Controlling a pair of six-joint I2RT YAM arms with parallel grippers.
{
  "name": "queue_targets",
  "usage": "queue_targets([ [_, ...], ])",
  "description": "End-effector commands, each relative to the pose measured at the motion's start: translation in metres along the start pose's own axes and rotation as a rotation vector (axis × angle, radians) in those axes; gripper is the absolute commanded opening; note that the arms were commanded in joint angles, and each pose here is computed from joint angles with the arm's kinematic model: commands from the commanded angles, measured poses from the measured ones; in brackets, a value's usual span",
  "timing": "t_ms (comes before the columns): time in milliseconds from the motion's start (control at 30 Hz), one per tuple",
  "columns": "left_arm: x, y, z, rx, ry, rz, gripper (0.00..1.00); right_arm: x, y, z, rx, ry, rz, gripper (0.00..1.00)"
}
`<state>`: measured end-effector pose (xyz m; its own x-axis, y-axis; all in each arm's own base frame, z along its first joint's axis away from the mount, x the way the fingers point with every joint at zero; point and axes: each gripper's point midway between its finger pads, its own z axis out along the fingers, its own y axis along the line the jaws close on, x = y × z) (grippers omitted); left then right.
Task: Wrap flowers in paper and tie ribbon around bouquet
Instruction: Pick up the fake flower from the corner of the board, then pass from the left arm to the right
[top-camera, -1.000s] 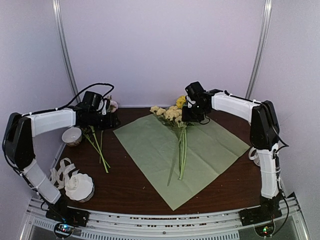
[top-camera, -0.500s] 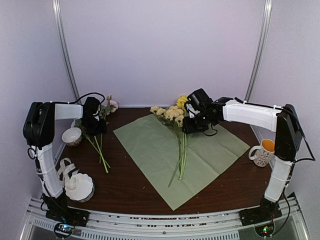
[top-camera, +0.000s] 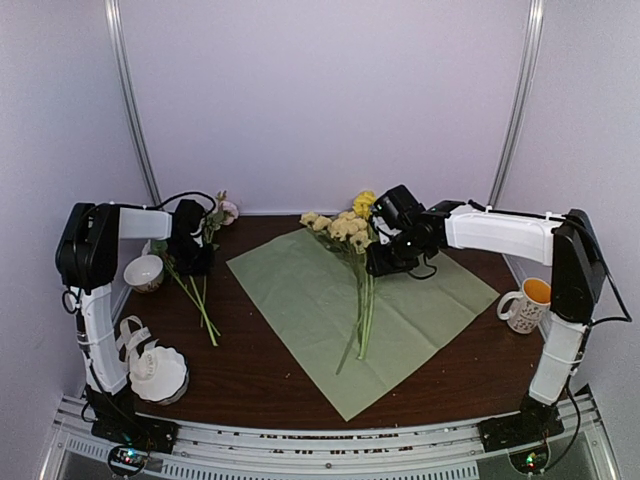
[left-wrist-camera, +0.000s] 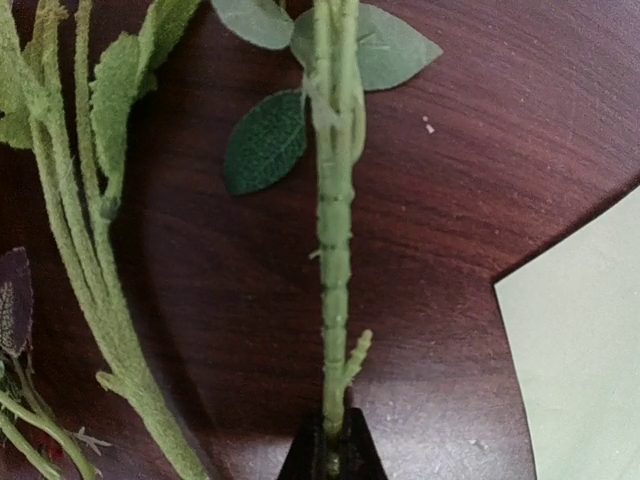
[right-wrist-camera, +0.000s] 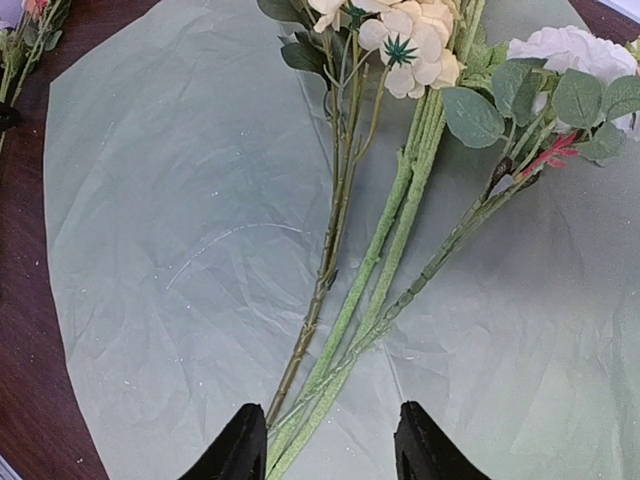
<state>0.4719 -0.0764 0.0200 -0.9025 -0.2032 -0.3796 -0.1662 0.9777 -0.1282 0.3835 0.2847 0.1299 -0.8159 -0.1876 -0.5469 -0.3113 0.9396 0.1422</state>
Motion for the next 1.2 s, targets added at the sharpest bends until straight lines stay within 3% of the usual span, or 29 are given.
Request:
queue_targets([
  [0,-0.009,-0.011,-0.021,0.071,-0.064,-0.007,0.0,-0.015,0.004,-0.026,-0.013,-0.063,-0.006,0.46],
  [167,-0.036,-0.039,-0.088,0.273,-0.306,-0.005,0.0,-0.02,0.013,-0.039,-0.053,-0.099,-0.019,0.46],
  [300,-0.048,-0.075,-0.164,0.481,-0.536,0.08,0.0,-0.03,0.038,-0.06,-0.156,-0.167,-0.074,0.46],
  [467,-0.038,-0.118,-0.253,0.702,-0.76,0.228,0.0,-0.054,0.091,-0.115,-0.432,-0.332,-0.128,0.46],
  [633,-0.006,-0.162,-0.323,0.916,-0.894,0.402,0.0,-0.065,0.14,-0.178,-0.663,-0.501,-0.222,0.47],
  [767,0.033,-0.2,-0.374,1.04,-0.976,0.581,0.0,-0.075,0.172,-0.217,-0.788,-0.588,-0.261,0.47],
  [900,0.062,-0.226,-0.402,1.162,-0.964,0.652,0.0,-0.092,0.194,-0.249,-0.906,-0.689,-0.219,0.48],
  [1167,0.097,-0.258,-0.409,1.276,-0.894,0.728,0.0,-0.117,0.214,-0.261,-0.926,-0.784,-0.158,0.58],
])
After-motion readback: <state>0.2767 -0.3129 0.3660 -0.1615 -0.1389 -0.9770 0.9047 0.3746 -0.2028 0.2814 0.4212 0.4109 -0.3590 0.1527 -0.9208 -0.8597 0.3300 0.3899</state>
